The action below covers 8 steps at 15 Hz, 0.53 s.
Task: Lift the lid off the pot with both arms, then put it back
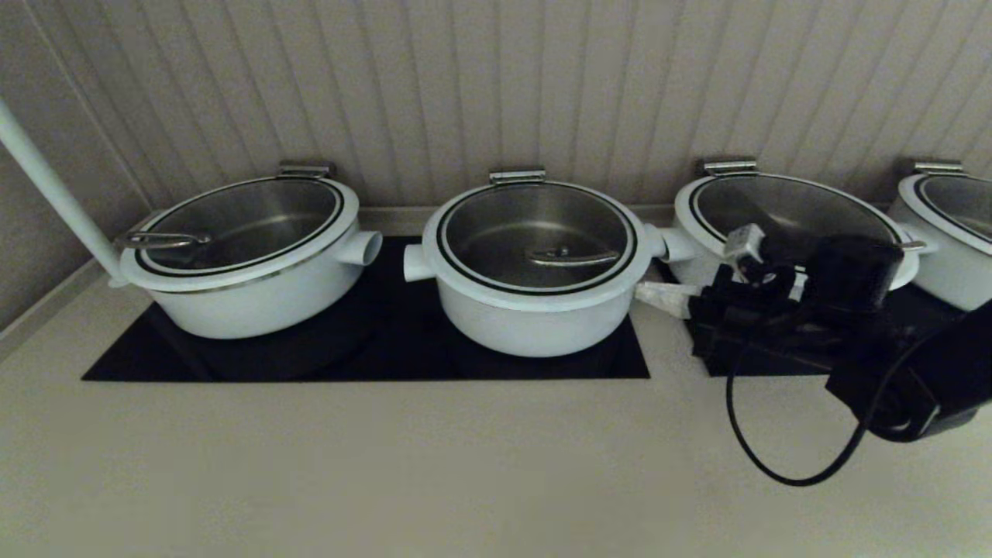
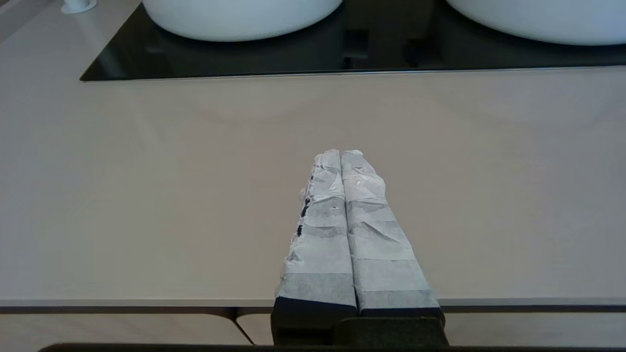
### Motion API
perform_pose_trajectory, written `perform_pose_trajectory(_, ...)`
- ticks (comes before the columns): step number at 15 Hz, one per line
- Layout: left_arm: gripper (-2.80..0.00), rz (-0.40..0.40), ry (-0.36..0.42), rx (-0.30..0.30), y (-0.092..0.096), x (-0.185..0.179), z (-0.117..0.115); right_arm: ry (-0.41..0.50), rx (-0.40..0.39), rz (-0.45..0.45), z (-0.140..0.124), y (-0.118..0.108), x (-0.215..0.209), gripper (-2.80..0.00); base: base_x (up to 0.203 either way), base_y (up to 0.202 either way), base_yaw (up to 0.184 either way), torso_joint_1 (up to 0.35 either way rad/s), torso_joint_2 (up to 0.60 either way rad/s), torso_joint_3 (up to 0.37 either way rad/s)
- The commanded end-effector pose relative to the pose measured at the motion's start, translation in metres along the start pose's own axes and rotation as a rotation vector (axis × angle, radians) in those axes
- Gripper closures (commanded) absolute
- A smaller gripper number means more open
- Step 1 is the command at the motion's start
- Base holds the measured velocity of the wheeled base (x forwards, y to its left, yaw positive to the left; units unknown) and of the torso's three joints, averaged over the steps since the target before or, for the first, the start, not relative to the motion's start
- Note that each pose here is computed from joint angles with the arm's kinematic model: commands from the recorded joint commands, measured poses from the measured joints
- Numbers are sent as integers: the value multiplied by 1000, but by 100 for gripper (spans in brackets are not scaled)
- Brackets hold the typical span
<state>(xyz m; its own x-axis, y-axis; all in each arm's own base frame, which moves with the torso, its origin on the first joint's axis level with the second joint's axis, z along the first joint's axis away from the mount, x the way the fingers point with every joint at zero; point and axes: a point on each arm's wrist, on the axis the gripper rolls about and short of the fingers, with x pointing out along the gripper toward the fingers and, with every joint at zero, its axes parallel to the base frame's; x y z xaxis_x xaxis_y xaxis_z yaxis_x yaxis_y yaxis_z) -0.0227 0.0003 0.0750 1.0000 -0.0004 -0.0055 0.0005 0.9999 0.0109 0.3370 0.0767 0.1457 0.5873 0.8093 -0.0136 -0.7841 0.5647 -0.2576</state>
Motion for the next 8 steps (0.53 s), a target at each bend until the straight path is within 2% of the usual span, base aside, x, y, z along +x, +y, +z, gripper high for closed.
perform_pose_trajectory(1, 0, 2, 1, 0, 0, 0, 0, -57, -64, -43, 35, 6, -21, 0, 0, 0, 0, 0, 0, 0)
perform_pose_trajectory(3, 0, 0, 1, 0, 0, 0, 0, -83, -102, -124, 57, 9, -33, 0, 0, 0, 0, 0, 0, 0)
perform_pose_trajectory(6, 0, 2, 1, 0, 0, 0, 0, -114, -151, -295, 86, 13, -57, 0, 0, 0, 0, 0, 0, 0)
perform_pose_trajectory(8, 0, 0, 1, 0, 0, 0, 0, -106, -171, -403, 95, 16, -85, 0, 0, 0, 0, 0, 0, 0)
